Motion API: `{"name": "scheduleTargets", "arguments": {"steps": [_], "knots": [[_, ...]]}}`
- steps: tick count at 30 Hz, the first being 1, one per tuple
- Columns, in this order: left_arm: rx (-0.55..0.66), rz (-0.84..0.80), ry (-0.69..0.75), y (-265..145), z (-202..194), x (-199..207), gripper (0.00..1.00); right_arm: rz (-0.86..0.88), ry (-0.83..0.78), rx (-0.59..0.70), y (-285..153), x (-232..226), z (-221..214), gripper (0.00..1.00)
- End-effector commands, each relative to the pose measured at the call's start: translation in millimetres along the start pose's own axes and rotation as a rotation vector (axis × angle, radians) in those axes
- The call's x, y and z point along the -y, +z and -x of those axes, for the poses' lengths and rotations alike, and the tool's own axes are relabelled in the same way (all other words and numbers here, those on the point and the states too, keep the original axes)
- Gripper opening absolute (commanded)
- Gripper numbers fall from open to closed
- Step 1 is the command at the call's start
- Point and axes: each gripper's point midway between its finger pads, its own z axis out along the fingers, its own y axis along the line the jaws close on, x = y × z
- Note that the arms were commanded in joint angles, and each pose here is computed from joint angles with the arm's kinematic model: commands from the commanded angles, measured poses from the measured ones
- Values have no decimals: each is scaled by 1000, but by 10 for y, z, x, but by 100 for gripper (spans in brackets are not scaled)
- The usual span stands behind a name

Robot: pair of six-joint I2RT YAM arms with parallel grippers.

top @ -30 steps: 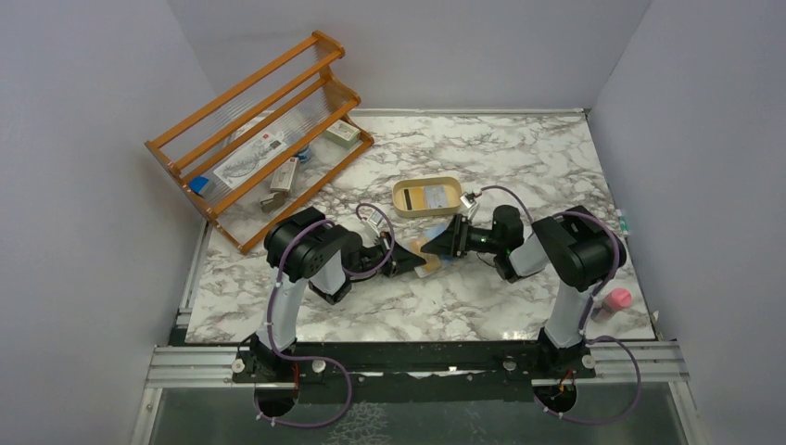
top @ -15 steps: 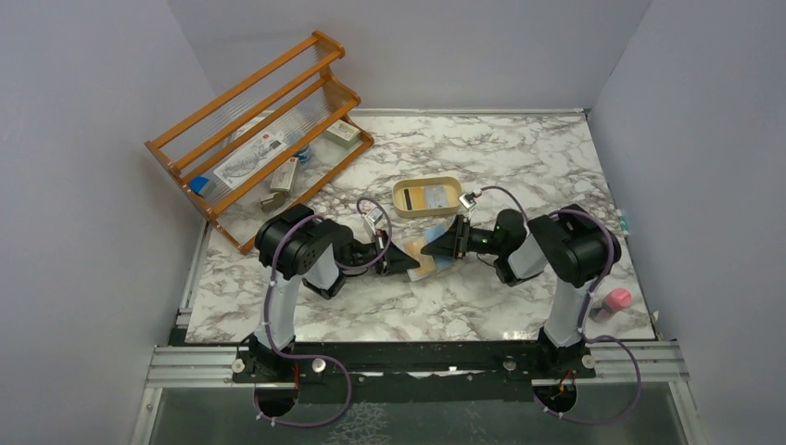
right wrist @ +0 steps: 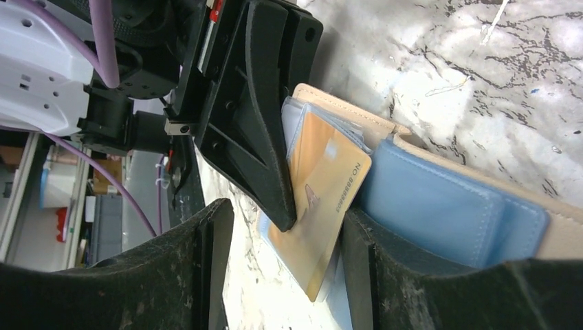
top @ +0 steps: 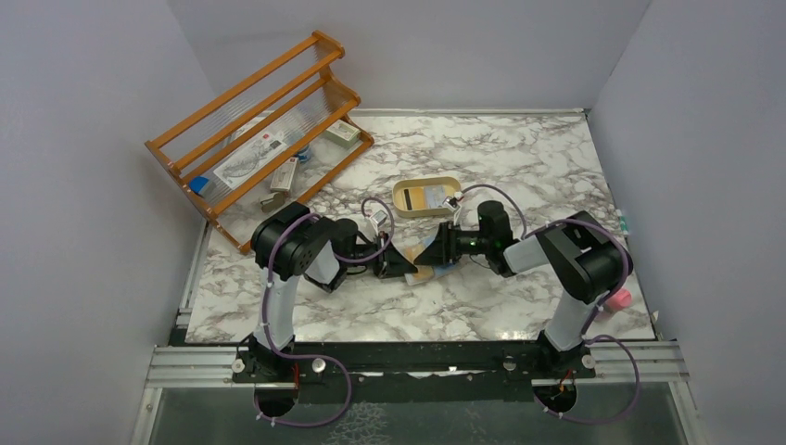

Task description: Take the credit cards out of the card holder

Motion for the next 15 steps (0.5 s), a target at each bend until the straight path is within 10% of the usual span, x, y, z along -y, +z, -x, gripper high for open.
{"name": "scheduleTargets", "arguments": {"steps": [1, 7, 15], "knots": [[198, -121, 205, 322, 620, 516, 0, 393, 58, -379, 43, -893, -819, 60], [187, -111, 212, 335, 632, 502, 2, 460, 50, -358, 31, -1015, -766, 60], [204, -81, 200, 138, 613, 391, 41, 484, 81, -348, 0, -979, -835, 60]]}}
